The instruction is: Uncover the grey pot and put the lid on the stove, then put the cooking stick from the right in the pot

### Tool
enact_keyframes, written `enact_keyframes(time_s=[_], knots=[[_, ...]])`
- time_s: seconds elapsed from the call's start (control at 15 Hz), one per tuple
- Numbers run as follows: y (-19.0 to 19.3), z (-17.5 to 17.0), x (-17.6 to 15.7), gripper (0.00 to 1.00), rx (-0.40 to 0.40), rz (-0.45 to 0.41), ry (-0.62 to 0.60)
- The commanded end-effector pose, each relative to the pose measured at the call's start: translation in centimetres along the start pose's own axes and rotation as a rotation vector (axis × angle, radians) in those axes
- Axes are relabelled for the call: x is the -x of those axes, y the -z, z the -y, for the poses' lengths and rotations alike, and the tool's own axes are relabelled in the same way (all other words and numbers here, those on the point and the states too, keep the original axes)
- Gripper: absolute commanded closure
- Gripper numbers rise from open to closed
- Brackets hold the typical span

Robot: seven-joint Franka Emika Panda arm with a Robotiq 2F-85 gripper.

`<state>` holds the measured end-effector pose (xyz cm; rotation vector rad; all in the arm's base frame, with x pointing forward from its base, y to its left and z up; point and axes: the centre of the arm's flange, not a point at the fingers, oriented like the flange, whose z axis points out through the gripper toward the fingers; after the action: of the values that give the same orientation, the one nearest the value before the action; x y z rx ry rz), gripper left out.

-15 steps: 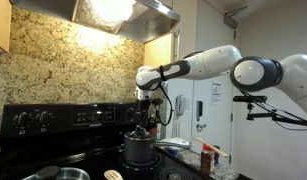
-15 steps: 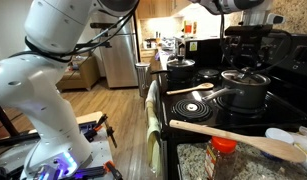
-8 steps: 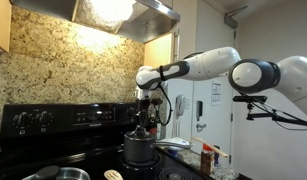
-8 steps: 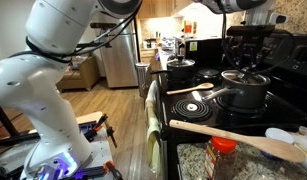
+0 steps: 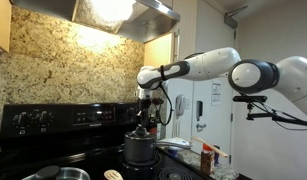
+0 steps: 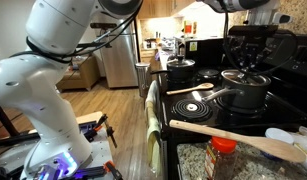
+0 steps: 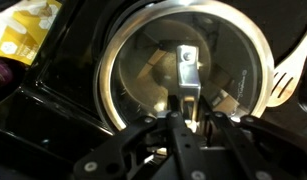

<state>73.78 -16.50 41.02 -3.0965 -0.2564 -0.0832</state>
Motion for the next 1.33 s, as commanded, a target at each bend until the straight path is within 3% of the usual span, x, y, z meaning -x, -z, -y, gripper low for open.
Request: enact_keyframes(time_s=[0.0, 0.67, 1.0, 1.27], knots=[[1.5, -0.2, 1.2, 0.88, -0.03, 0.02, -0.018], [1.4, 1.9, 4.2, 0.88, -0.098, 0.109, -0.012], [2.7, 3.3, 4.7, 0.88, -0.084, 0.083, 0.009], [5.2, 6.2, 5.4, 0.88, -0.038, 0.001, 0.049]])
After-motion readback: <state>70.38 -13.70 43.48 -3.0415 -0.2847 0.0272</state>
